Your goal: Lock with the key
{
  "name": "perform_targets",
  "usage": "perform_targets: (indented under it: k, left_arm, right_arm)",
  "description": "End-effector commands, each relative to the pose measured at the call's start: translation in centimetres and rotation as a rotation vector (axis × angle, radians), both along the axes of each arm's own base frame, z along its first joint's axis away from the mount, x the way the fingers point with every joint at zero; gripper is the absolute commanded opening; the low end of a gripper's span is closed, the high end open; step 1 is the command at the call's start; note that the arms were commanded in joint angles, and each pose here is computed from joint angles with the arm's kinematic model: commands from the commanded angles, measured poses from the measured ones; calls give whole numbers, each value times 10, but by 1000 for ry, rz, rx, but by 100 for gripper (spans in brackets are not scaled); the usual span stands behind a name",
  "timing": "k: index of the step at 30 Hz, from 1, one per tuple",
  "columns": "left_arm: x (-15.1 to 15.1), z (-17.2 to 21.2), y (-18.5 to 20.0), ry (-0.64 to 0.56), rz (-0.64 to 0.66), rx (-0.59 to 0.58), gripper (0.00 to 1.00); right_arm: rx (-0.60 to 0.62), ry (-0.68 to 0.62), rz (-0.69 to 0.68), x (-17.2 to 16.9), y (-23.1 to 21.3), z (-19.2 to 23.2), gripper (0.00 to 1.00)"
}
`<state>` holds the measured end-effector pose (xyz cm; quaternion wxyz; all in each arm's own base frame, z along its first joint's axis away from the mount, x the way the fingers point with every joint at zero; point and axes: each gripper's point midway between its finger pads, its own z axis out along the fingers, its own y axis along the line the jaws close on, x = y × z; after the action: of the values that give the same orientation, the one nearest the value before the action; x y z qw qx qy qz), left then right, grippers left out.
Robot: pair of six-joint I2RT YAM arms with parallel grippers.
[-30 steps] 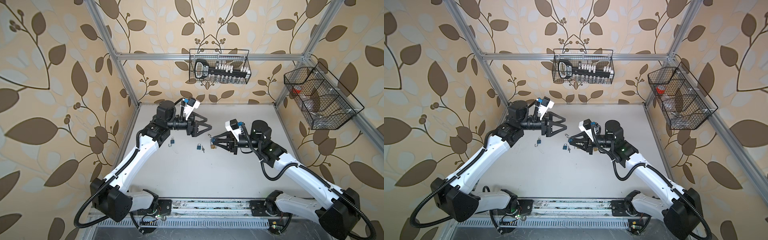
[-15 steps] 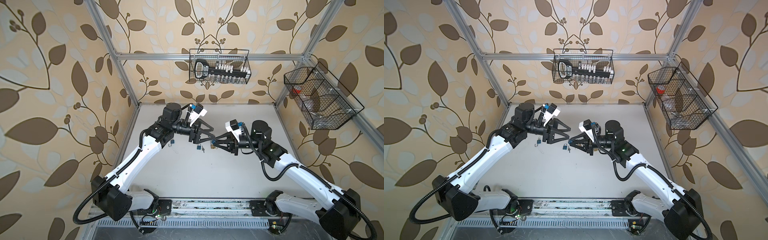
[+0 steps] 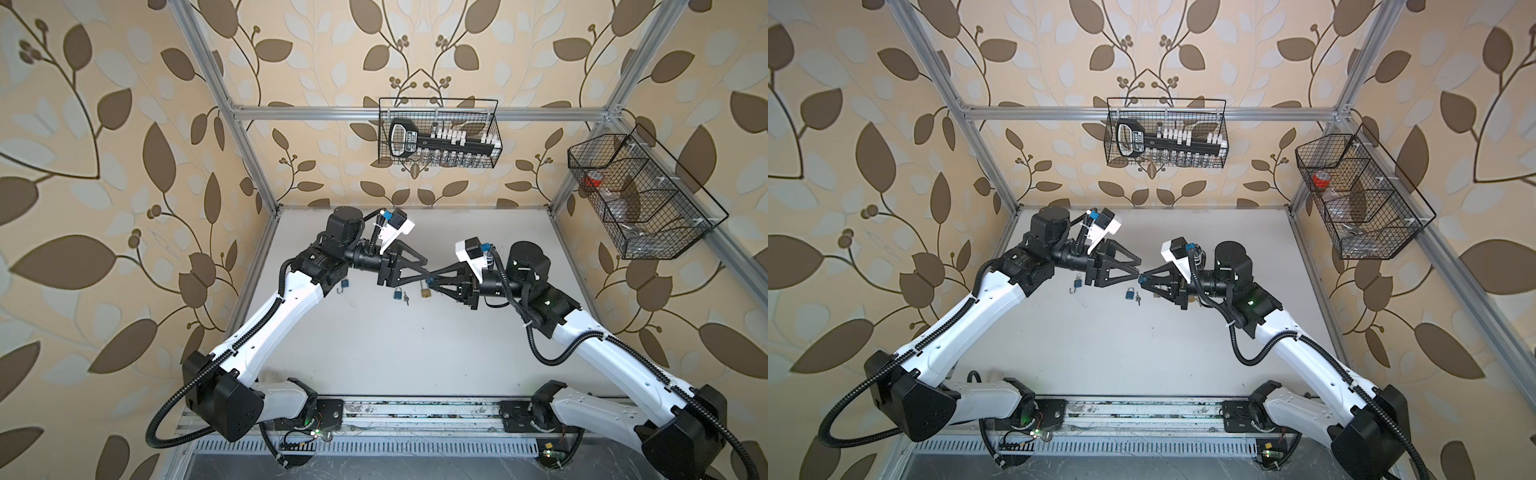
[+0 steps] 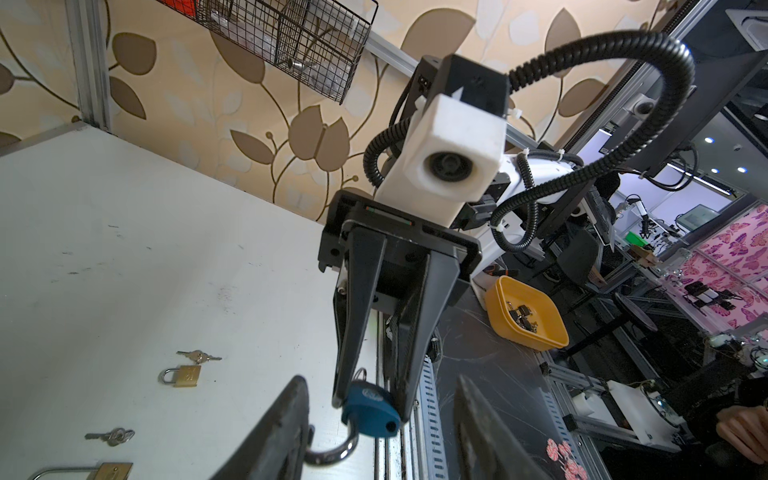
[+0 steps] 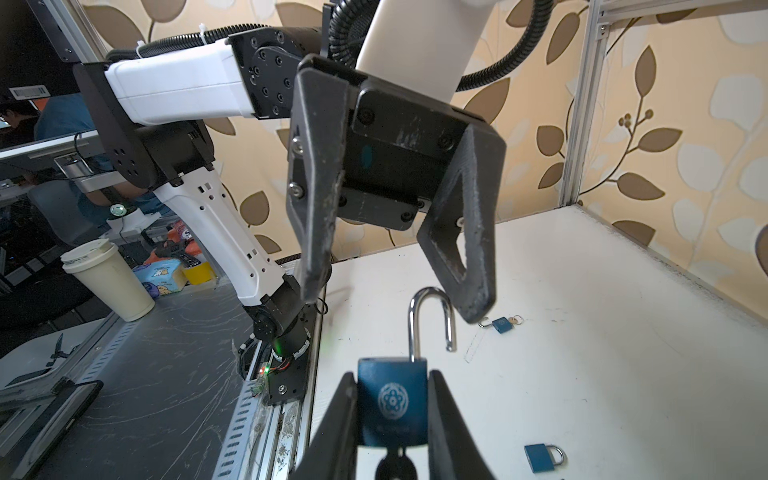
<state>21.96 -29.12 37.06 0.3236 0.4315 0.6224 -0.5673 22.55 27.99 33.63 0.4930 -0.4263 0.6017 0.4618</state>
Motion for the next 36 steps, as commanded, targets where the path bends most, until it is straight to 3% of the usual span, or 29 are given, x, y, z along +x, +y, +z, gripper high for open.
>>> perform_targets:
  k: [1, 10, 14, 17, 27, 31, 36]
  left_arm:
    - [-15, 16, -2, -37, -65, -36, 50]
    - [-14, 16, -1, -34, -53, -28, 41]
    - [-2, 17, -1, -36, 33, 0, 28]
    - [0, 18, 0, -37, 46, 2, 28]
    - [-1, 14, -1, -20, 39, 10, 27]
    - [1, 12, -2, -12, 39, 13, 18]
    - [2, 12, -2, -9, 40, 15, 17]
  right_arm:
    - [36, -35, -36, 3, -5, 15, 0]
    - [22, -35, -36, 3, -6, 12, 0]
    - [-34, -64, -43, 4, -7, -1, 0]
    - [-50, -88, -95, 10, -12, -4, 0]
    - [-47, -99, -84, 6, -13, -2, 0]
    - [-44, -99, -67, 3, -12, -2, 0]
    - [-32, -102, -62, 1, -12, 1, 0]
